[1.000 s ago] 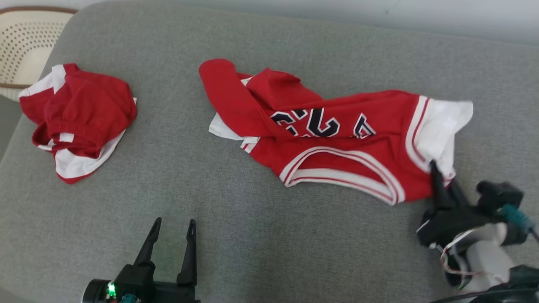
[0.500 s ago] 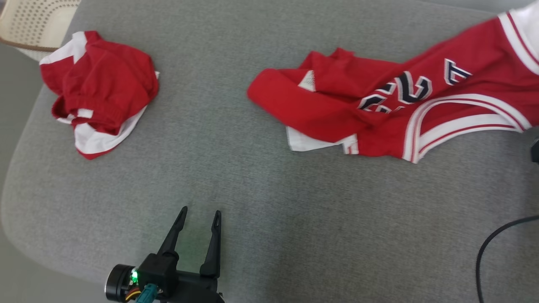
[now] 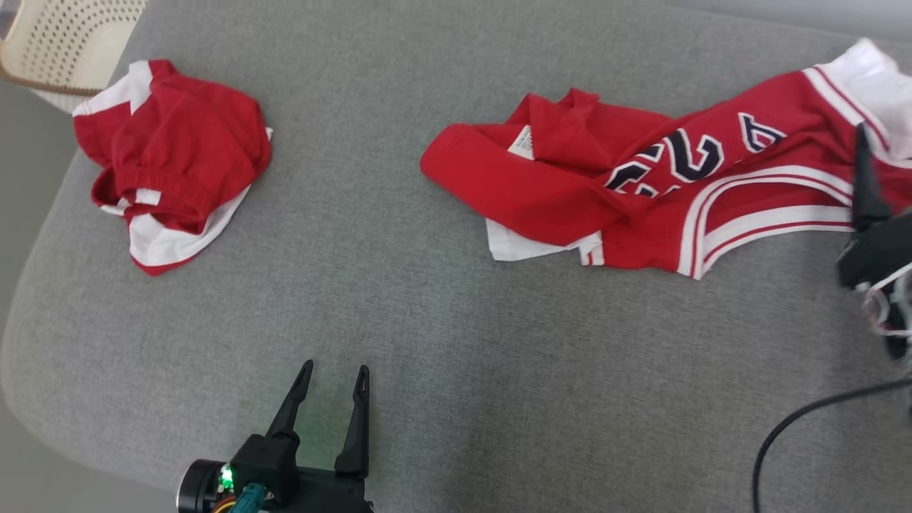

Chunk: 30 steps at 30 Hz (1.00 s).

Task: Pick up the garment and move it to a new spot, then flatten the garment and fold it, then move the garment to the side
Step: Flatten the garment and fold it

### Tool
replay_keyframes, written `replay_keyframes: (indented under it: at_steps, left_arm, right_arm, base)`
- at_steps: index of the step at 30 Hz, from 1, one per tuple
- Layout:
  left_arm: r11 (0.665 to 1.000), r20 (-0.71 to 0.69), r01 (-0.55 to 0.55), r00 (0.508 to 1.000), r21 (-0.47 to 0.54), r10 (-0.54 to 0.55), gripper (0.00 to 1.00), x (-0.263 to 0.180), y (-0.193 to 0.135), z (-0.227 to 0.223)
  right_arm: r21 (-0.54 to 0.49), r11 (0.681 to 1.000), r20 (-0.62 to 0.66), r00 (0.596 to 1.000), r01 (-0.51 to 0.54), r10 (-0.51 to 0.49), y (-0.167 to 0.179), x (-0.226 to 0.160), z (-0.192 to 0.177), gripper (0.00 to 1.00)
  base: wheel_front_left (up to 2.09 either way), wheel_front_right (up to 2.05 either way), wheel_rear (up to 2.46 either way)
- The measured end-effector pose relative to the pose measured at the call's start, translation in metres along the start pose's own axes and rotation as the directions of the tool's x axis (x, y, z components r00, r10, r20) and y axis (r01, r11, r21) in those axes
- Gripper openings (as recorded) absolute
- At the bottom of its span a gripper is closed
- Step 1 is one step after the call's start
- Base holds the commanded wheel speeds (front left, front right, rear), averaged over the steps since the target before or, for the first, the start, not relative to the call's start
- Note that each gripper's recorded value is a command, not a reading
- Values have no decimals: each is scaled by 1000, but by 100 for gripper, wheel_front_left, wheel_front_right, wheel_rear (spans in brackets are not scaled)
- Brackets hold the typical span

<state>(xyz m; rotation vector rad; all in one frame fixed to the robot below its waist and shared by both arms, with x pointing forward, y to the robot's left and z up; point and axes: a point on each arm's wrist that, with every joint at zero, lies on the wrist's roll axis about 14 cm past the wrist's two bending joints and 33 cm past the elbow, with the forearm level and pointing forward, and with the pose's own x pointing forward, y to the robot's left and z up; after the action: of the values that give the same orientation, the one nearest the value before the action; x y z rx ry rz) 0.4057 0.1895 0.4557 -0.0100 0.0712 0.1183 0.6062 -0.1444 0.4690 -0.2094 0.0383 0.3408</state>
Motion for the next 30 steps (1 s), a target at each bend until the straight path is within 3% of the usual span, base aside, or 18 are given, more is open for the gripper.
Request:
replay_keyframes:
  at_steps: [6, 16, 23, 30]
  left_arm:
    - [999, 20, 34, 999, -10, -34, 100, -2, -9, 7]
    - [997, 8, 75, 997, -26, -75, 100, -14, -19, 5]
    - [999, -2, 24, 1000, -46, -24, 100, -24, -4, 4]
    - [998, -27, -49, 998, -44, 48, 100, -37, 18, -3]
  right_arm:
    - [40, 979, 47, 979, -201, 199, 78, -31, 12, 100]
    - [93, 868, 18, 872, -488, 489, 179, -80, 7, 100]
    - [97, 803, -73, 800, -589, 595, 213, -87, -18, 100]
    - [46, 783, -134, 773, -620, 620, 220, -76, -33, 100]
  base:
    - [0, 0, 0]
    - [0, 0, 0]
    - [0, 0, 0]
    - [0, 0, 0]
